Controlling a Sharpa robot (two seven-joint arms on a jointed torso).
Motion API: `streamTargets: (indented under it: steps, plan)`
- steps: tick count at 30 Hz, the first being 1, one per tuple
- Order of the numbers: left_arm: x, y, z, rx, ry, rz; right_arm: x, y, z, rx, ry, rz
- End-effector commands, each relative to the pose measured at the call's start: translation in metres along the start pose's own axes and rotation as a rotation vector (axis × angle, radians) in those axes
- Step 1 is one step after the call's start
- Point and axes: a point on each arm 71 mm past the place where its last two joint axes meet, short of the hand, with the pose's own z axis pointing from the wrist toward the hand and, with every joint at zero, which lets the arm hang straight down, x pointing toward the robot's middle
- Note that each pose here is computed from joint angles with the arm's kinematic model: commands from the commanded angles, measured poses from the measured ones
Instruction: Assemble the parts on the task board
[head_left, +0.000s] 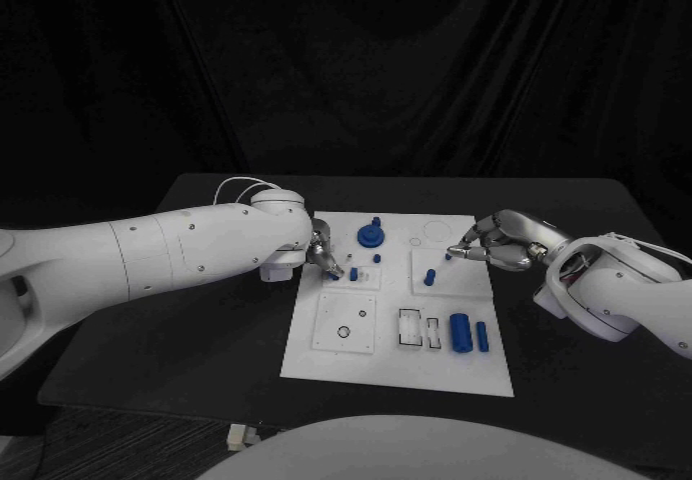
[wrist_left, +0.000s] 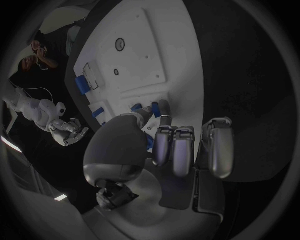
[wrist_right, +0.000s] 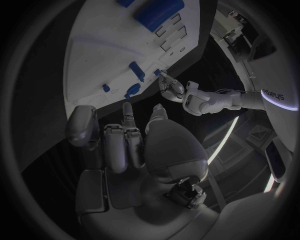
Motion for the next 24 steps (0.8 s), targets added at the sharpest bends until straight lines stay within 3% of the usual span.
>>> streamTargets:
  steps: [1,24]
  plan:
    - [0.007,-0.0024,0.0017,0.008,0.037,0.019,0.0012,-0.0012,-0.0004,0.012,0.003,-0.001]
    - [0.0055,-0.0006,0.0055,0.036,0.029,0.004,0.0013,-0.0022,-0.0004,0.016,0.005,-0.001]
